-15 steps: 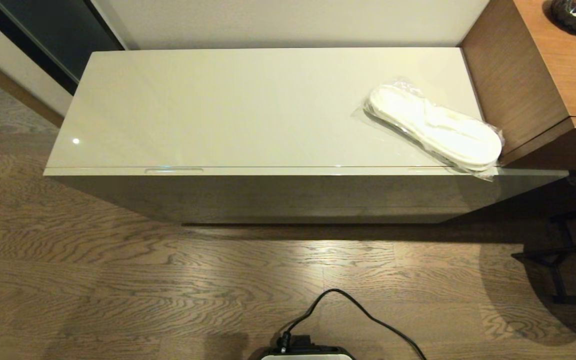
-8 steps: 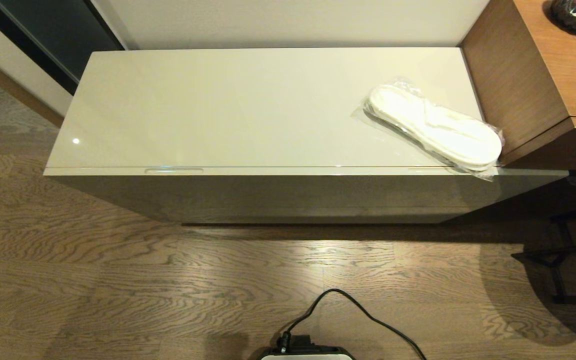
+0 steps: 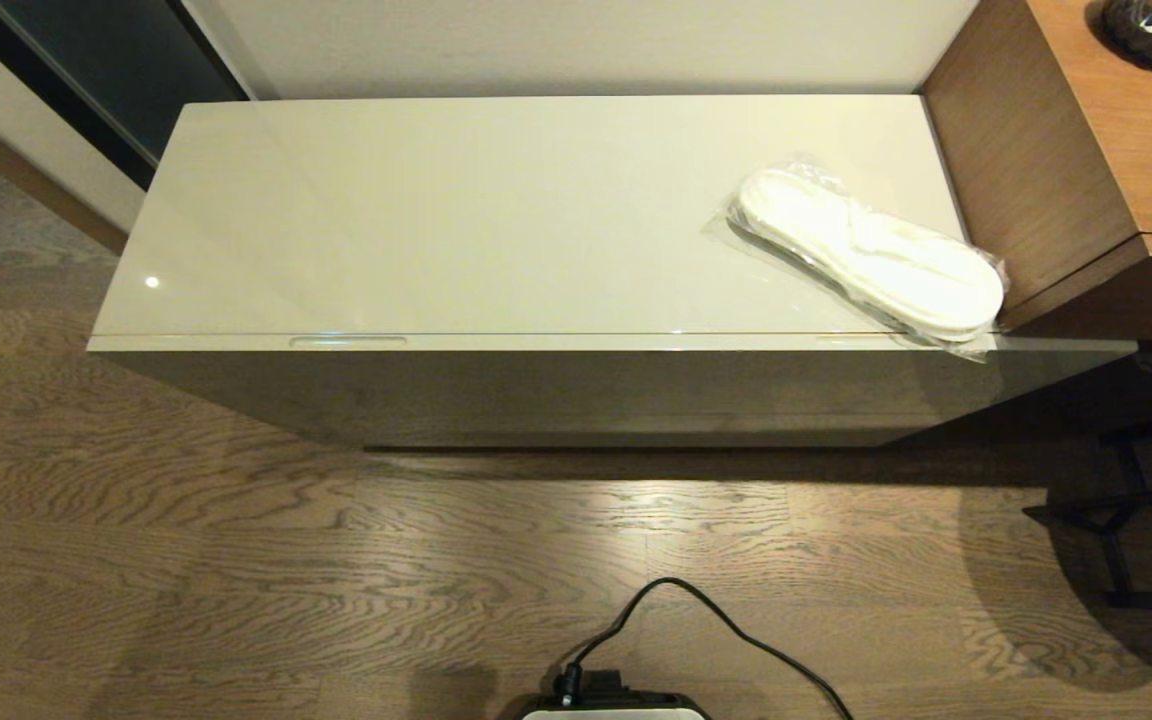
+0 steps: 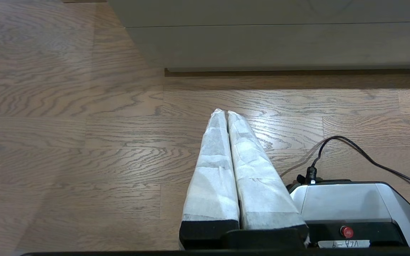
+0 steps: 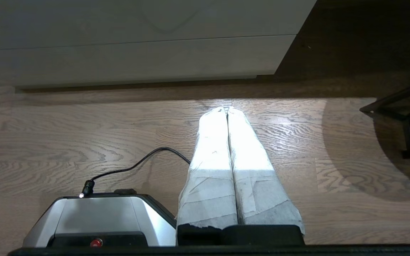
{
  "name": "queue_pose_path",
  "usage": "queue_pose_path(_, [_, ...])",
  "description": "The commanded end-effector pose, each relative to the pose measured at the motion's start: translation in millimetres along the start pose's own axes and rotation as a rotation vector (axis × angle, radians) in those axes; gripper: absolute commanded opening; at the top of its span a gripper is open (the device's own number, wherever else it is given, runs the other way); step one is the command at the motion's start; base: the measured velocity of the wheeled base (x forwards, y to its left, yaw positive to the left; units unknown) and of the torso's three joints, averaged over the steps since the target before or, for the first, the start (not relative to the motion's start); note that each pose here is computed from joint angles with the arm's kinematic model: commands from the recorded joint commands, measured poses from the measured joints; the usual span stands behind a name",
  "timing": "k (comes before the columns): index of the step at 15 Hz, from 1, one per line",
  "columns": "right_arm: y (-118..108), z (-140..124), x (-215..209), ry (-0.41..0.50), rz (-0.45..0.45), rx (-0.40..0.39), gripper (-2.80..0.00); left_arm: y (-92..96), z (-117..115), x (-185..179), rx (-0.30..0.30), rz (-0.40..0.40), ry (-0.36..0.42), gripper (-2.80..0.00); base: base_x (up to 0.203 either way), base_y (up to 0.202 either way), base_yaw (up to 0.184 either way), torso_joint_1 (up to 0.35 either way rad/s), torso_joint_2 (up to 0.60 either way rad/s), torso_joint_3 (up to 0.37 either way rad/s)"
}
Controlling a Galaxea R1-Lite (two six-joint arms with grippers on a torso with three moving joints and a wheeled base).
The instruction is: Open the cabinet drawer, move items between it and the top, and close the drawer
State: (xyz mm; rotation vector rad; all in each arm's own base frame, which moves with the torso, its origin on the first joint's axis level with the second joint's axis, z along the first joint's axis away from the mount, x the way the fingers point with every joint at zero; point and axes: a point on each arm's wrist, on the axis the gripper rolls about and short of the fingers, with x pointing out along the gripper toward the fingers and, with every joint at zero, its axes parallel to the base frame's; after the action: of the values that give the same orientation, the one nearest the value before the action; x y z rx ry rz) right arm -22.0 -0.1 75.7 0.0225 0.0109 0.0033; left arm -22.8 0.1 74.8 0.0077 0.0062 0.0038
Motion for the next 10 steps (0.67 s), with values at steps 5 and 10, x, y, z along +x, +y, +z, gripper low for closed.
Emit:
queue_pose_path(5, [0.0, -0.8, 0.3, 0.005, 0.001, 0.000, -2.80, 0.0, 0.0, 0.1, 0.000, 0.001, 0.002, -2.80, 0.000, 0.000, 0.000, 0.000, 0.00, 0.000])
queue_pose_path(10, [0.0, -0.8, 0.3, 0.005, 0.001, 0.000, -2.80, 0.0, 0.0, 0.1, 0.000, 0.001, 0.002, -2.80, 0.000, 0.000, 0.000, 0.000, 0.00, 0.000])
